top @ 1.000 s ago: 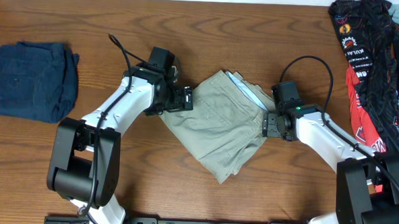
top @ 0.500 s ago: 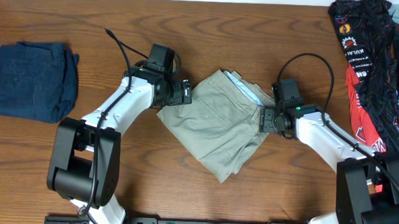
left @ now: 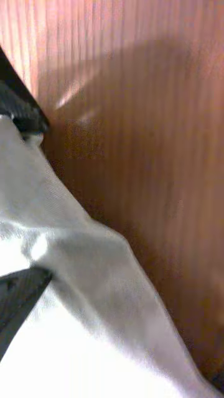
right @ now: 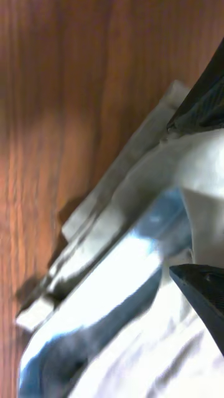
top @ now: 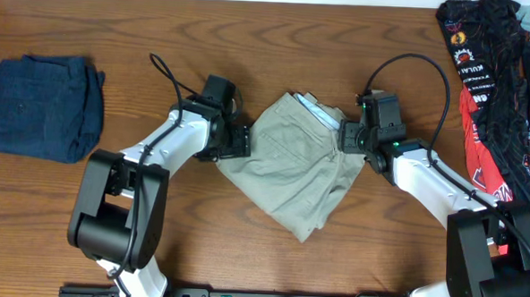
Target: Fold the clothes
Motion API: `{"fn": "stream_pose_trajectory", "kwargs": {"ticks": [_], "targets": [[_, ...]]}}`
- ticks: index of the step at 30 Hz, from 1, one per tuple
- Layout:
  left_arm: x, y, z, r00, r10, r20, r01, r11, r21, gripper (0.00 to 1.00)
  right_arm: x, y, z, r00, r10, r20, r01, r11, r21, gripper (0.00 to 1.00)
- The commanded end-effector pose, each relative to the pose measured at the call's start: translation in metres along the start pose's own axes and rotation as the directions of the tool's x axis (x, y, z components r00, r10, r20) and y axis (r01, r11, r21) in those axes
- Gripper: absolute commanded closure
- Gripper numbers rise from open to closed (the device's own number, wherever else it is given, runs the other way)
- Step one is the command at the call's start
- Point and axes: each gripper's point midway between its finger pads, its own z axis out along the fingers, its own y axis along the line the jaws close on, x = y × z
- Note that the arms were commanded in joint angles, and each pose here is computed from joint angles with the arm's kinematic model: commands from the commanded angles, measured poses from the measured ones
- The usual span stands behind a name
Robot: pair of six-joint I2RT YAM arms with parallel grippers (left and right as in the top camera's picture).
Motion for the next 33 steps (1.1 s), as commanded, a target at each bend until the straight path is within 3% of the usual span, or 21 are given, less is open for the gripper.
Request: {"fn": "stream_pose_trajectory", "kwargs": {"ticks": [1,4,5,12,14,19,22,25,26,27,29,33], "targets": [[0.045,-0.018,0.018,0.99,0.022,-0.139,-0.013,0.998,0.062,0.42,0.005,0.008,0.002,0.999,-0.042,-0.018,0.041,0.998,-0.054,0.34],[0.069,-0.03,0.02,0.977,0.064,-0.204,-0.053,0.997,0.062,0.65,0.005,0.006,0.002,0.998,-0.052,-0.019,0.051,0.998,-0.047,0.32],[0.077,-0.032,0.02,0.971,0.067,-0.229,-0.055,0.997,0.055,0.66,0.005,0.005,0.002,0.998,-0.056,-0.018,0.056,0.998,-0.038,0.3],[0.131,-0.035,0.01,0.914,0.051,-0.402,-0.06,0.998,-0.01,0.66,-0.001,-0.032,-0.005,0.999,-0.044,0.002,0.043,0.987,0.153,0.17],[0.137,-0.039,0.004,0.904,0.044,-0.424,-0.046,0.999,0.005,0.62,-0.007,-0.038,-0.013,0.999,-0.036,0.022,0.032,0.985,0.171,0.16],[0.126,-0.046,-0.012,0.926,0.053,-0.375,-0.043,0.998,0.034,0.51,-0.031,-0.038,-0.046,0.993,-0.03,0.111,0.012,0.988,0.156,0.14],[0.106,-0.051,-0.028,0.954,0.062,-0.293,-0.048,0.997,0.055,0.48,-0.044,-0.019,-0.072,0.983,-0.085,0.162,0.074,0.995,0.072,0.16],[0.078,-0.05,-0.044,0.984,0.068,-0.163,-0.061,0.997,0.05,0.38,-0.04,0.007,-0.089,0.975,-0.148,0.165,0.161,0.985,-0.067,0.22],[0.066,-0.049,-0.049,0.992,0.07,-0.108,-0.065,0.997,0.049,0.11,-0.034,0.016,-0.093,0.974,-0.17,0.15,0.189,0.975,-0.118,0.24],[0.056,-0.049,-0.053,0.996,0.071,-0.06,-0.069,0.997,0.045,0.02,-0.029,0.021,-0.093,0.975,-0.178,0.132,0.197,0.969,-0.152,0.27],[0.035,-0.051,-0.06,0.997,0.075,0.037,-0.077,0.995,0.057,0.02,-0.014,0.027,-0.091,0.981,-0.18,0.075,0.191,0.96,-0.203,0.35],[0.005,-0.067,-0.062,0.977,0.134,0.163,-0.152,0.983,0.105,0.02,0.019,0.032,-0.078,0.982,-0.177,-0.063,0.154,0.95,-0.273,0.65]]}}
